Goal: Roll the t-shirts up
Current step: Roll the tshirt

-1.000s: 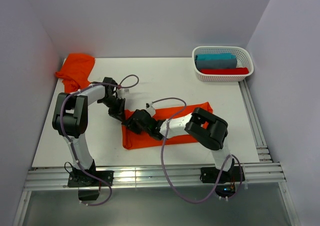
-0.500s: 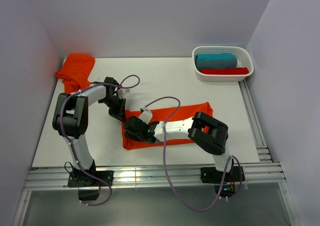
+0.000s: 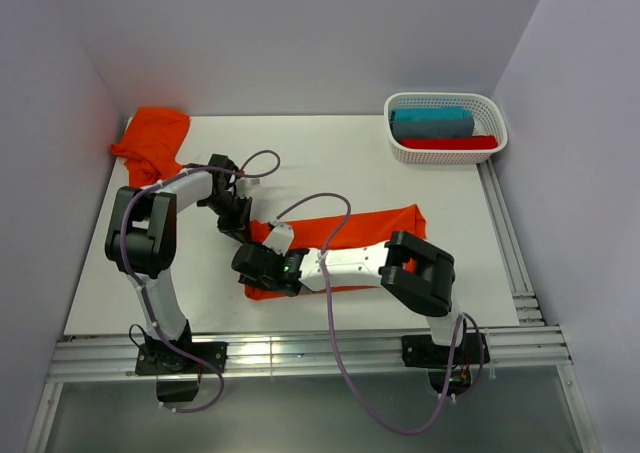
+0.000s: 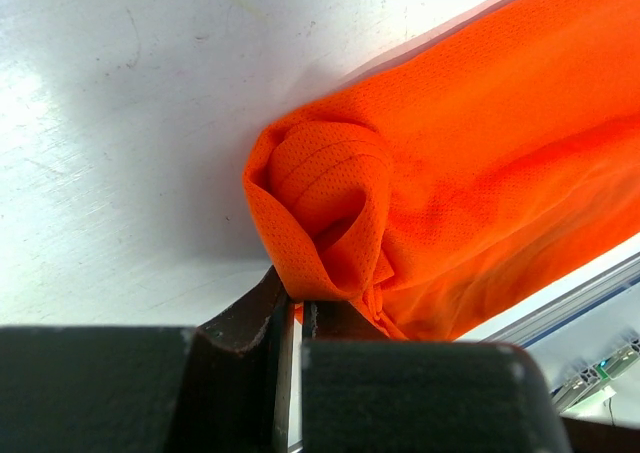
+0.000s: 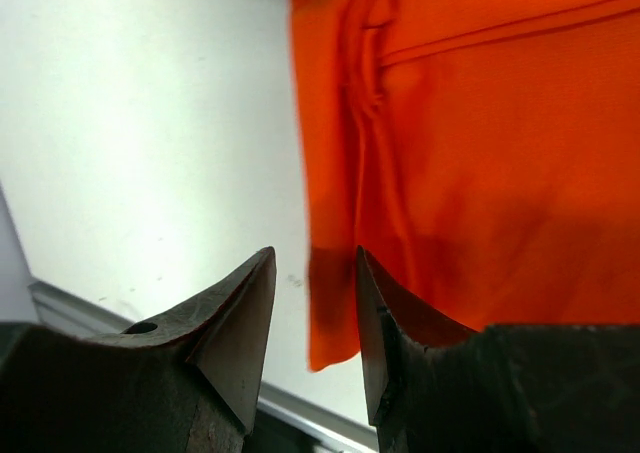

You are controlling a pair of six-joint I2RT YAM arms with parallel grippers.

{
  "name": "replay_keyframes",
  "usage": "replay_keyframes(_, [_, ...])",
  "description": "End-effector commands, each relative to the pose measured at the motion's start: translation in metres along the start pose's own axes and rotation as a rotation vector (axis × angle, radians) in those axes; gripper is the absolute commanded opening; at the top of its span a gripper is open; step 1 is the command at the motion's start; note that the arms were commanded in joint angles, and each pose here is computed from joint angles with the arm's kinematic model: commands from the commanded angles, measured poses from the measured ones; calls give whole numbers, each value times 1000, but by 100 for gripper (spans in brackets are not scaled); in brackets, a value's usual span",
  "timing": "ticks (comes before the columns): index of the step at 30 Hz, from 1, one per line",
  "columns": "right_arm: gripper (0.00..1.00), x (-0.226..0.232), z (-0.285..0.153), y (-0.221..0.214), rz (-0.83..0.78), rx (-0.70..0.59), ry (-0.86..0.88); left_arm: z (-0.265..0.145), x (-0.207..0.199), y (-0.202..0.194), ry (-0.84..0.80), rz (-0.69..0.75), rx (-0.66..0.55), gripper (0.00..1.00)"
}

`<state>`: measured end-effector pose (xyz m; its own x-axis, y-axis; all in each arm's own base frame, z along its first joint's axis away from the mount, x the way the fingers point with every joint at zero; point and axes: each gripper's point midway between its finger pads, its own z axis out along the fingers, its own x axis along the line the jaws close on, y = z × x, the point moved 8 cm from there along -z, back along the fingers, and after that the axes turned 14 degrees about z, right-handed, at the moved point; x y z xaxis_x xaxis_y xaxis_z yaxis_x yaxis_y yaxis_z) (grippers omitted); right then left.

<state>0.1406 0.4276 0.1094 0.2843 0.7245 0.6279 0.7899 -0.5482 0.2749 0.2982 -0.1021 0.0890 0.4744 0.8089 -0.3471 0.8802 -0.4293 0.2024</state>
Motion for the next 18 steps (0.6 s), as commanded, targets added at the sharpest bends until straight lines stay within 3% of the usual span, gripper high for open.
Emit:
replay_keyframes(1, [45,18,-16,1,-19,-42,29,8,14,0,117,34,11,0])
replay_keyframes(10, [41,4,-11,-9,-13,-12,10,11,13,1,126,42,21,0])
replay_keyframes(15, [18,-9,-10,-9,44,-1,25,11,13,0,126,42,23,0])
replay_keyframes(18, [13,-17,-9,-11,88,21,48,11,13,0,125,41,24,0])
